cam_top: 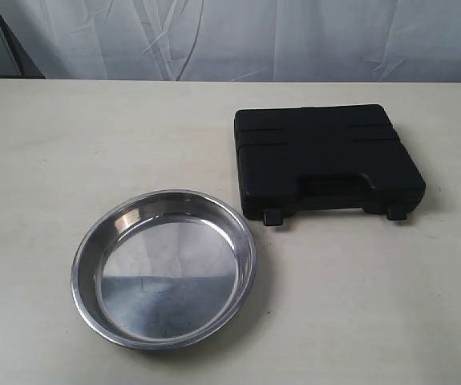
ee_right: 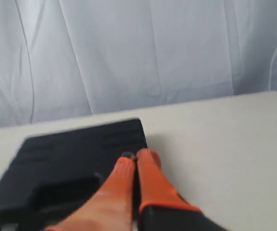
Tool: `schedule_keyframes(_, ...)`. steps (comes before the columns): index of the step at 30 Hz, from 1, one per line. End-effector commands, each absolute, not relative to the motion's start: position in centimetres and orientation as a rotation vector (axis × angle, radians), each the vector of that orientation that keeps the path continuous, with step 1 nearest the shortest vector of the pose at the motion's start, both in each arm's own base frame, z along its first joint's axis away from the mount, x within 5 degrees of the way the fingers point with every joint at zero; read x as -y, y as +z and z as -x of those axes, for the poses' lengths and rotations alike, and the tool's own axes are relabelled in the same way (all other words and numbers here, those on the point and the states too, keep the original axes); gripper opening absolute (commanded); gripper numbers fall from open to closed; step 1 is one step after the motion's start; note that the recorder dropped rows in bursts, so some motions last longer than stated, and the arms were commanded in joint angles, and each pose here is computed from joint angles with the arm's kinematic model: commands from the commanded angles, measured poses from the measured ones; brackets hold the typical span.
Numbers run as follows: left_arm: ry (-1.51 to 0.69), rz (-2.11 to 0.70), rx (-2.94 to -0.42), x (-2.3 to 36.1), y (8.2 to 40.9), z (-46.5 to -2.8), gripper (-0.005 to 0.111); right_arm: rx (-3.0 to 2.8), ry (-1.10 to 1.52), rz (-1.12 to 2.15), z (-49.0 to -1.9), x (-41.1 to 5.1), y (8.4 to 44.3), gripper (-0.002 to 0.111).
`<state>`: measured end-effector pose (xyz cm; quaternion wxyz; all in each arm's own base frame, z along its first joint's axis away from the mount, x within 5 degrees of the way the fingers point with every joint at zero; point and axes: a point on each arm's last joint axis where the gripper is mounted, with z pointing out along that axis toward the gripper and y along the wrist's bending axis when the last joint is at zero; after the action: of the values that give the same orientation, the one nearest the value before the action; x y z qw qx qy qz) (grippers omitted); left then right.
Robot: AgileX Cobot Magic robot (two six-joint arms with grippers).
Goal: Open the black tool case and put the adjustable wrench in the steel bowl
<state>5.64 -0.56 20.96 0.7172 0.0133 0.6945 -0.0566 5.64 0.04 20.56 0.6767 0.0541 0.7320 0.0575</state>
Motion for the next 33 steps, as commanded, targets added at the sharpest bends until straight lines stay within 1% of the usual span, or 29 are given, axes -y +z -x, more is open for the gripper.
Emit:
schedule_keyframes(1,-0.126,-0.038,-1.535,0.6,20.9,-5.6,0.0,-1.37,0.31,-0.259,-5.4,0.0,23.1,-0.001)
schedule_keyframes(5,-0.126,-0.038,-1.535,0.6,20.9,-5.6,0.0,-1.21,0.391,-0.344,-5.1,0.5,24.3,-0.001)
schedule_keyframes(8,-0.126,-0.038,-1.535,0.6,20.9,-5.6,0.0,-1.016,0.639,-0.552,-4.6,1.2,25.3,-0.001)
schedule_keyframes(9,-0.126,-0.038,-1.535,0.6,20.9,-5.6,0.0,-1.001,0.672,-0.57,-4.6,1.2,25.4,-0.001)
schedule_keyframes(11,-0.126,-0.038,-1.535,0.6,20.9,-5.6,0.0,-0.962,0.679,-0.555,-4.3,1.2,26.5,-0.001)
schedule_keyframes(16,-0.126,-0.038,-1.535,0.6,20.9,-5.6,0.0,-0.768,0.622,-0.437,-3.1,1.3,31.1,-0.001)
schedule_keyframes(19,-0.126,-0.038,-1.535,0.6,20.9,-5.6,0.0,-0.784,0.527,-0.358,-4.0,1.0,33.8,-0.001)
schedule_keyframes(22,-0.126,-0.038,-1.535,0.6,20.9,-5.6,0.0,-0.944,0.312,-0.162,-6.4,0.0,36.6,-0.001)
schedule_keyframes(24,-0.126,-0.038,-1.533,0.6,20.9,-5.6,0.0,-1.159,0.15,-0.023,-9.4,-0.6,38.2,-0.001)
schedule_keyframes(26,-0.126,-0.038,-1.533,0.6,20.9,-5.6,0.0,-1.401,0.027,0.015,-12.8,-0.3,38.7,-0.001)
schedule_keyframes(30,-0.126,-0.038,-1.533,0.6,20.9,-5.6,0.0,-1.904,-0.14,0.009,-20.7,0.7,37.5,-0.001)
schedule_keyframes(31,-0.126,-0.038,-1.533,0.6,20.9,-5.6,0.0,-1.997,-0.161,0.045,-22.2,0.5,37.4,-0.001)
schedule_keyframes(33,-0.126,-0.038,-1.533,0.6,20.9,-5.6,0.0,-2.239,-0.152,0.217,-25.8,-0.7,35.4,-0.001)
